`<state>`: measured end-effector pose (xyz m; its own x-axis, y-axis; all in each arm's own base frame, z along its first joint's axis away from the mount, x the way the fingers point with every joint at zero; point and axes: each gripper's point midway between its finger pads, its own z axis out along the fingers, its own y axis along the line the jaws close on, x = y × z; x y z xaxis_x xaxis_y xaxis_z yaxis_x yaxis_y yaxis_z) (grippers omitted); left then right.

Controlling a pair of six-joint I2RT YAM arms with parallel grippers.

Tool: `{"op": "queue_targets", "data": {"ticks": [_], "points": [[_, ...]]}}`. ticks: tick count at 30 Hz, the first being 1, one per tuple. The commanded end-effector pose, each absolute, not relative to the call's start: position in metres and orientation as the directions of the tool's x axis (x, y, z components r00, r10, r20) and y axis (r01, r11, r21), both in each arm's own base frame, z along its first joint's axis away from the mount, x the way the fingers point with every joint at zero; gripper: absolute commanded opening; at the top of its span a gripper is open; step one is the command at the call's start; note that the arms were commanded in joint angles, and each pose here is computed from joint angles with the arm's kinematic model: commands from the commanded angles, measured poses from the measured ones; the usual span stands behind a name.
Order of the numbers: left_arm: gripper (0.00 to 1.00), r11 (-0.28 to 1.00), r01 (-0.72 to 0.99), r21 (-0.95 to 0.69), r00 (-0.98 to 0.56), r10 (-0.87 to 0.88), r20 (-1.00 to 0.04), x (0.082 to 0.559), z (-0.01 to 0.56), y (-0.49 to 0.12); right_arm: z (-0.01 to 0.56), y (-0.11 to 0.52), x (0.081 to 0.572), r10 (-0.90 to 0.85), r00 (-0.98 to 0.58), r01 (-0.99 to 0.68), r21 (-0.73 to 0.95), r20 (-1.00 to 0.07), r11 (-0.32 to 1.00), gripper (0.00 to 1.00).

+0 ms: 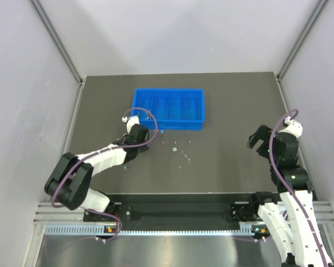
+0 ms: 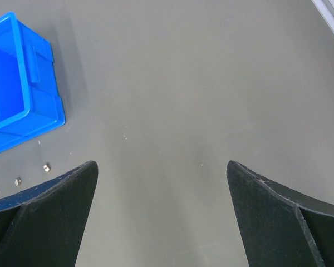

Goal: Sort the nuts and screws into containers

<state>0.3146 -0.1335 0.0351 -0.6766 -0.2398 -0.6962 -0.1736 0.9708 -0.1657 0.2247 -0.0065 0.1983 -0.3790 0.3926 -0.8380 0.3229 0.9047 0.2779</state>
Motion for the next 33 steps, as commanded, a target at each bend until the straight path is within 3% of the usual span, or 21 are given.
{"op": "queue_targets", "data": {"ticks": [1,11,23,33], "points": [[0.18,0.955,-0.153,-0.254,-0.629,-0.292,-0.721,0.318,0.062,-0.142,0.216,-0.006,0.229,0.403,-0.329,0.31,0.305,-0.854,0.9,1.0],[0.18,0.946,-0.056,-0.32,-0.554,-0.296,-0.778,0.345,0.123,-0.164,0.217,-0.004,0.231,0.407,-0.327,0.305,0.312,-0.853,0.9,1.0],[0.21,0.965,0.011,-0.263,-0.439,-0.232,-0.868,0.425,0.176,-0.194,0.215,0.022,0.224,0.45,-0.372,0.206,0.4,-0.812,0.893,1.0],[0.46,0.945,0.114,-0.305,-0.577,-0.187,-0.795,0.388,0.141,-0.211,0.211,0.013,0.22,0.424,-0.371,0.23,0.361,-0.826,0.904,1.0]]}}
